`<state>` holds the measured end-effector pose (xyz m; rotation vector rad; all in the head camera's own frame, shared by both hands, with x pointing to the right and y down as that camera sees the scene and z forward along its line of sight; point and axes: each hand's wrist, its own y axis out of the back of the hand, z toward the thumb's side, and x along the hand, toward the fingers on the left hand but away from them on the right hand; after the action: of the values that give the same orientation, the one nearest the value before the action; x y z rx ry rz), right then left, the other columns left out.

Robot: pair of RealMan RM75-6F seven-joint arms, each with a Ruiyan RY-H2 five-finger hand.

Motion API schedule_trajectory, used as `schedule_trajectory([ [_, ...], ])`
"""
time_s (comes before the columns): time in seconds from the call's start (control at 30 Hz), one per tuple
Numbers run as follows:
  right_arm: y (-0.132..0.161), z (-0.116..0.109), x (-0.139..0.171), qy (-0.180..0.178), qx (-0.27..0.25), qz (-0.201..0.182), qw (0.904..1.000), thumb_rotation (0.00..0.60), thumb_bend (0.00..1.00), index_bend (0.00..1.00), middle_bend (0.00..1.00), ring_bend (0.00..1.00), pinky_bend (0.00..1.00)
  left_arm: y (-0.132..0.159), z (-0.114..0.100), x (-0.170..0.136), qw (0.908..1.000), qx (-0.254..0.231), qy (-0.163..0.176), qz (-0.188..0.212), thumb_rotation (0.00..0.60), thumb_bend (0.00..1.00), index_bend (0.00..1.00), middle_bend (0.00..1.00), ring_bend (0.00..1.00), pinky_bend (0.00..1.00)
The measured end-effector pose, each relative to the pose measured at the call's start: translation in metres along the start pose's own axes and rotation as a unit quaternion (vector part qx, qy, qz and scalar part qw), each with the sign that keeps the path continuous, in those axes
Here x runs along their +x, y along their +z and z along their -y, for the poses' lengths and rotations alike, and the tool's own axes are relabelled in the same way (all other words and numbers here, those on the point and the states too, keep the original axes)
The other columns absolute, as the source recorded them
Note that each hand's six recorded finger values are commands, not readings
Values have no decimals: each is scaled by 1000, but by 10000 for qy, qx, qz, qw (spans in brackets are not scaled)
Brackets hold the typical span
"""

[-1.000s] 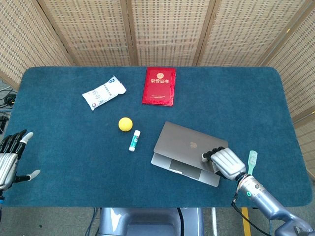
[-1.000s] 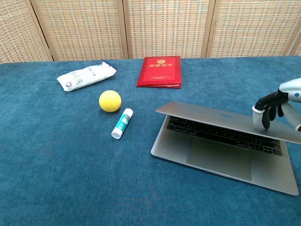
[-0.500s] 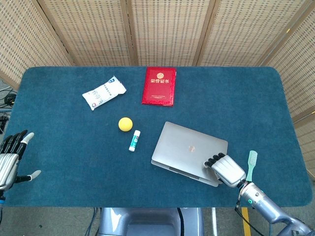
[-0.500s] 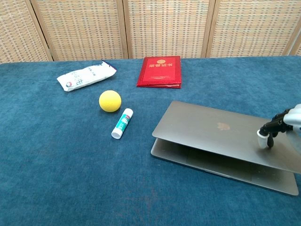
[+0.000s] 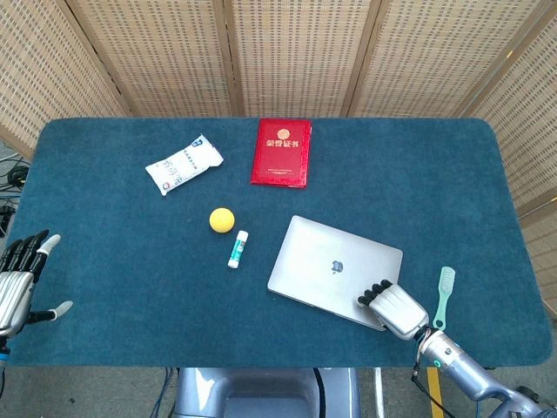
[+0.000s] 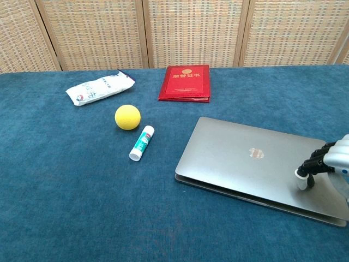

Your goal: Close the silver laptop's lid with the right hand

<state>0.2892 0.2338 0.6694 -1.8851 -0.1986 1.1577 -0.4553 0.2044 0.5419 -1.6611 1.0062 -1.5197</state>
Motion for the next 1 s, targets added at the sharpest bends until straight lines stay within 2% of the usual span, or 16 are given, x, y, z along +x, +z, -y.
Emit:
schedule_trajectory([
  [0.3, 1, 6, 1, 29, 114, 3, 9999, 600, 1000, 359, 402, 326, 336, 1, 0, -1, 10000, 9, 28, 1, 600, 0, 0, 0, 0, 0],
  [0.53, -5, -6, 3, -211, 21, 85, 9997, 600, 1000, 359, 391, 314, 336, 0, -1, -1, 10000, 2, 34, -6, 600, 0, 0, 0, 0, 0],
  [0.67, -13, -23, 6, -541, -47, 200, 9983, 600, 1000, 327, 317, 259, 327, 0, -2, -1, 10000, -23, 55, -12, 600, 0, 0, 0, 0, 0],
  [0.7, -15, -28, 8, -648, -68, 241, 9976, 600, 970, 258, 258, 214, 311, -1, -2, -1, 10000, -27, 63, -14, 600, 0, 0, 0, 0, 0],
  [0.73, -19, -35, 10, -811, -102, 308, 9962, 600, 831, 155, 178, 150, 281, -1, -3, -1, 10000, -29, 66, -15, 600, 0, 0, 0, 0, 0],
  [0.77, -21, -41, 12, -946, -137, 366, 9947, 600, 691, 92, 120, 103, 254, -1, -3, -1, 10000, -33, 68, -15, 600, 0, 0, 0, 0, 0],
  [0.8, -24, -47, 14, -1094, -190, 436, 9929, 600, 431, 21, 49, 43, 207, -1, -3, -1, 10000, -39, 72, -15, 600, 0, 0, 0, 0, 0],
  [0.83, -29, -55, 19, -1304, -294, 550, 9895, 600, 201, 0, 10, 9, 159, -1, -3, -1, 10000, -42, 76, -13, 600, 0, 0, 0, 0, 0],
  [0.9, -38, -65, 28, -1609, -528, 764, 9826, 600, 24, 0, 0, 0, 85, -1, -4, -2, 10000, -44, 87, -5, 600, 0, 0, 0, 0, 0],
  [1.0, -54, -74, 46, -1927, -1034, 1195, 9684, 600, 0, 0, 0, 0, 12, -1, -4, -2, 9999, -44, 104, 10, 600, 0, 0, 0, 0, 0],
])
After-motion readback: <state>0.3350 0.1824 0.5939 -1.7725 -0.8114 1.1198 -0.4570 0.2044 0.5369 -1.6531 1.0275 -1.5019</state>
